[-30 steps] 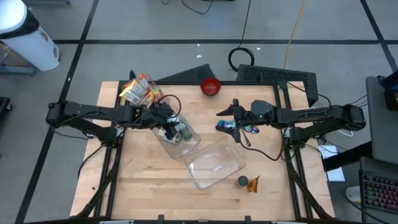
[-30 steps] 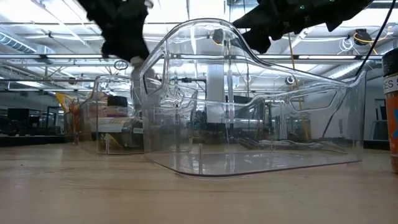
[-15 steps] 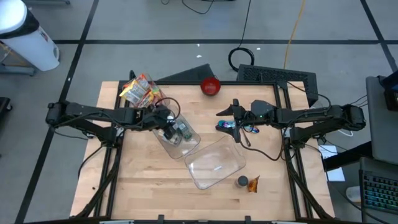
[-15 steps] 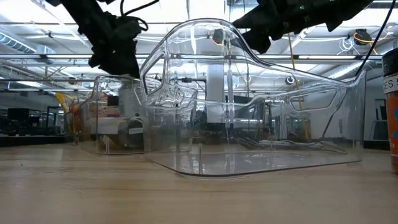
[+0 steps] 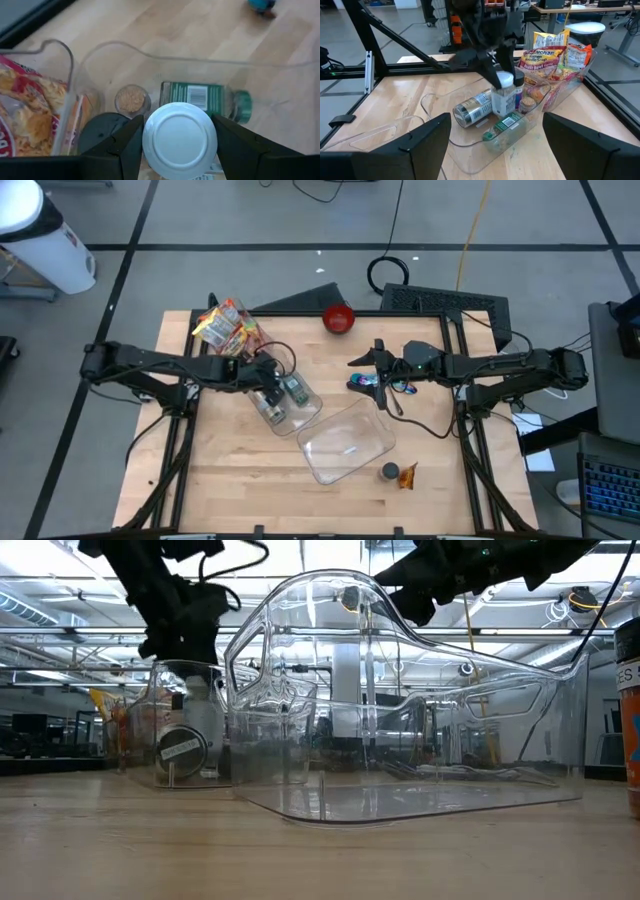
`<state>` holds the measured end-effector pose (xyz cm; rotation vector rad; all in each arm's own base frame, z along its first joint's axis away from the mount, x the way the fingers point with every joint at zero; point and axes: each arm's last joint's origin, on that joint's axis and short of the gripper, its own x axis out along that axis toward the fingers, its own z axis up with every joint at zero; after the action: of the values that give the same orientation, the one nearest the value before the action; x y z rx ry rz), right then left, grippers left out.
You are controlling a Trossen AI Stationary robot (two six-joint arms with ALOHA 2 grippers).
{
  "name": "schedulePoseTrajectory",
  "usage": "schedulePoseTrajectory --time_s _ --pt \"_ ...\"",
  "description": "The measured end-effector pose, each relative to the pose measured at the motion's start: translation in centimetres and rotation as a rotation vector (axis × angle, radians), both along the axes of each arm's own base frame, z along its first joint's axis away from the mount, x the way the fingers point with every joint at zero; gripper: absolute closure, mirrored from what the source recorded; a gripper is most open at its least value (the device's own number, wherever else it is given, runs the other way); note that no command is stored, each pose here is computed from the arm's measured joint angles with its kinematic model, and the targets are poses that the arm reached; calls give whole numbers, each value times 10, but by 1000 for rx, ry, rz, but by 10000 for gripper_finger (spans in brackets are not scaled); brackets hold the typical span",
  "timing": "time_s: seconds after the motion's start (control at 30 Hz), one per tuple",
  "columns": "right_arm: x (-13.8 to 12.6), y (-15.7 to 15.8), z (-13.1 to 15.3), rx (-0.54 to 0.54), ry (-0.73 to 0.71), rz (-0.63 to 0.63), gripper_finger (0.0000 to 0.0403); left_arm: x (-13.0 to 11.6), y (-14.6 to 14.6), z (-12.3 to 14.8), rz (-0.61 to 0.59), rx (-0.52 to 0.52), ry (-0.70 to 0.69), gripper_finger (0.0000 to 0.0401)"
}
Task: Pick & Place Food Item
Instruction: Put the white seasoning bottle into the middle transparent bin, then put the orange seasoning pack into the middle transparent bin
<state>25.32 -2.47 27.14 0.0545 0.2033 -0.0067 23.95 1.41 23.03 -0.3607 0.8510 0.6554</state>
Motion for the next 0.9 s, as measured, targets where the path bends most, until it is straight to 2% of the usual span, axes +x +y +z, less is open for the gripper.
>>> schedulePoseTrajectory --time_s 0.27,0.67,0.73,0.9 --pt "0 0 0 0 0 0 94 8 0 -14 -14 -14 55 193" --pt "0 0 0 0 0 0 94 8 0 -16 0 7 77 193" --pt "0 0 0 0 0 0 94 8 0 -16 -3 9 79 169" --pt "0 0 0 0 0 0 94 8 0 -16 -5 17 81 50"
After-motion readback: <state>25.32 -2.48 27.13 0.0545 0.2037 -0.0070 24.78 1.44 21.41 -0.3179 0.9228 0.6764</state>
